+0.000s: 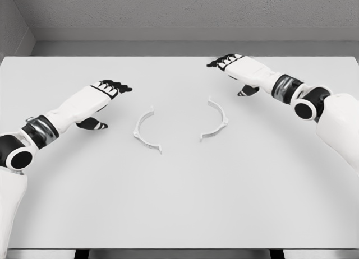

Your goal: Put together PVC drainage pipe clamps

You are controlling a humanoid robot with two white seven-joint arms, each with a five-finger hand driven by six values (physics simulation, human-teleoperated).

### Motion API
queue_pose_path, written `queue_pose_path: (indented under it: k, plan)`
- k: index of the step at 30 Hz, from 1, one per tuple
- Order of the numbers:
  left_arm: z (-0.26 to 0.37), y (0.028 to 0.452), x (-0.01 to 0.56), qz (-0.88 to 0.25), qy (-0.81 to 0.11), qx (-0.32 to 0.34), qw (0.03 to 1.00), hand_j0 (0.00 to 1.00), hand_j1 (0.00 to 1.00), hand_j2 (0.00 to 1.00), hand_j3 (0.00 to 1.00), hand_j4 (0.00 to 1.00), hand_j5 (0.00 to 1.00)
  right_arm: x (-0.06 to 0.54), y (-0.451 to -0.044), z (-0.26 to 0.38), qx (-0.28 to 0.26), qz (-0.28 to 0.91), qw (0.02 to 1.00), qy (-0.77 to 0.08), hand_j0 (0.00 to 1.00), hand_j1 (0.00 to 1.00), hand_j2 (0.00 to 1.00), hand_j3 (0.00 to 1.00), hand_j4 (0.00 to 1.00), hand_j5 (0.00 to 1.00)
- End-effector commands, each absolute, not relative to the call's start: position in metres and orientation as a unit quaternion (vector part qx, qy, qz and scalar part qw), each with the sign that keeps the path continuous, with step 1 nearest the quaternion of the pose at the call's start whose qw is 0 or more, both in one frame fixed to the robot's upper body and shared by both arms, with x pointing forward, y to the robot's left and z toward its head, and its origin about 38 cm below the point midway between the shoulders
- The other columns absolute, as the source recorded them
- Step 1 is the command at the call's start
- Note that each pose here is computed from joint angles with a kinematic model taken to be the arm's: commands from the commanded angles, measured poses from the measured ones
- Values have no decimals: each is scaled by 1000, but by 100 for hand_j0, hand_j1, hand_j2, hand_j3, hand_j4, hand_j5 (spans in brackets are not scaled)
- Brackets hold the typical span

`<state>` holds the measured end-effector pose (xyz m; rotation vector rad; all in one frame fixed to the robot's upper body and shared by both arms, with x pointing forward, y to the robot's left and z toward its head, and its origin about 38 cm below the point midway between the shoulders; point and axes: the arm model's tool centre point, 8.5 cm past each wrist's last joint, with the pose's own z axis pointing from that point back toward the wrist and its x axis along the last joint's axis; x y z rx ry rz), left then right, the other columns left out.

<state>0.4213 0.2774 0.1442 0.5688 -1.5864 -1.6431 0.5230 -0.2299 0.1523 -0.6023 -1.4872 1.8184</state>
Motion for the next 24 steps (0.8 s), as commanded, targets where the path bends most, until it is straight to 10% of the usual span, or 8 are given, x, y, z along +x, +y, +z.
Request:
queue_pose_path:
  k: [1, 24]
  plan:
    - [142, 272, 421, -646, -624, 218, 382, 100, 100, 100, 100, 100, 100, 520, -221, 138, -221, 714, 350, -565, 100, 100, 100, 100, 100, 100]
    - [141, 271, 422, -646, -624, 215, 383, 100, 100, 100, 100, 100, 100, 494, -171, 143, -181, 735, 286, -587, 100, 100, 100, 100, 100, 100]
